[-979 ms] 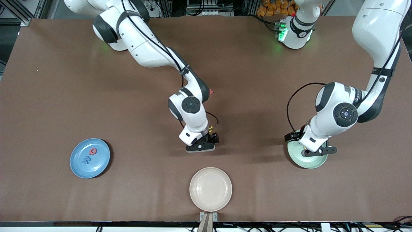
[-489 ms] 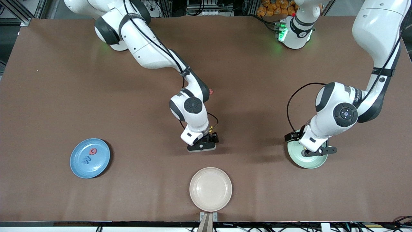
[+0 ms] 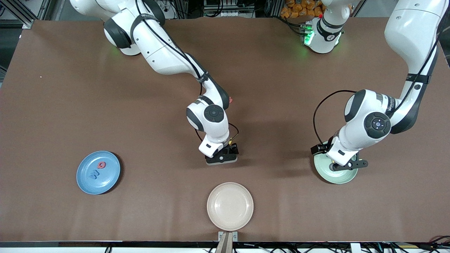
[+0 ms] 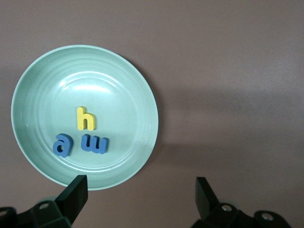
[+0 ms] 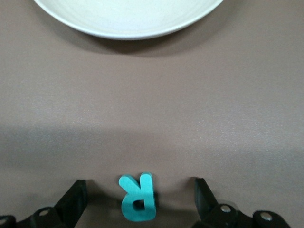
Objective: Sort uppercase to blue plate, lowercase to green plate
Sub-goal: 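Lower the right gripper onto the teal R and grasp it, then drop the R in the blue plate while the left gripper reaches pink W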
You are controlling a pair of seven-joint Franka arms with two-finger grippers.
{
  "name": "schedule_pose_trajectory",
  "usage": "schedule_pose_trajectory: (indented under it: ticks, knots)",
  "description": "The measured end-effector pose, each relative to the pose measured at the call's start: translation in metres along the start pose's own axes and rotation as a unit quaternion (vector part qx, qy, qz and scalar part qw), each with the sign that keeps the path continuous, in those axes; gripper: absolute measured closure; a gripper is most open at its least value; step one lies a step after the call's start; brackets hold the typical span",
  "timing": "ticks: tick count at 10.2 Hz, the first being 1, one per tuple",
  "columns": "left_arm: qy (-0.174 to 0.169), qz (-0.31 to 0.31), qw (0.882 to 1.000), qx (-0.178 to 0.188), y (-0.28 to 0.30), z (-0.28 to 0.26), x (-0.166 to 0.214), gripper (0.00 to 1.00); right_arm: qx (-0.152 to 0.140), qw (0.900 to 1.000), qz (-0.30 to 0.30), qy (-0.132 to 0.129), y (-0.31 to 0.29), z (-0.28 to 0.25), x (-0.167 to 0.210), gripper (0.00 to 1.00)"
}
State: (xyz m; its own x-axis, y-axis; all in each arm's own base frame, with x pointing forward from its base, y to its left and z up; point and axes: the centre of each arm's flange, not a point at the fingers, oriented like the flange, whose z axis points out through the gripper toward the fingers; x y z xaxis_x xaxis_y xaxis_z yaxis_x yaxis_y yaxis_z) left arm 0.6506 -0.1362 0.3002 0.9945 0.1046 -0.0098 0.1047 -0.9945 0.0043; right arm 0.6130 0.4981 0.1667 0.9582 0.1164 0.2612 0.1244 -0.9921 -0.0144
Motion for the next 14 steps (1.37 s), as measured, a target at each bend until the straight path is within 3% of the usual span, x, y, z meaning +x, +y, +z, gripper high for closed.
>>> schedule_pose_trajectory:
  ticks: [3,8,12,14]
  knots:
    - [0.000,0.000,1.000,0.000,0.000,0.000,0.000,0.00,0.000,1.000,-0.001,0.000,-0.001,0.000,-0.001,0.00]
    - [-0.001,0.000,1.000,0.000,0.000,0.001,0.000,0.00,0.000,1.000,0.002,0.004,-0.001,-0.011,0.006,0.72]
    - [-0.003,0.002,1.000,0.000,0.004,0.002,-0.003,0.00,-0.003,1.000,0.012,0.005,0.006,-0.019,0.015,0.72]
    - [-0.005,-0.003,1.000,-0.002,0.022,0.003,-0.010,0.00,-0.023,0.999,0.043,-0.025,0.058,-0.037,0.047,0.72]
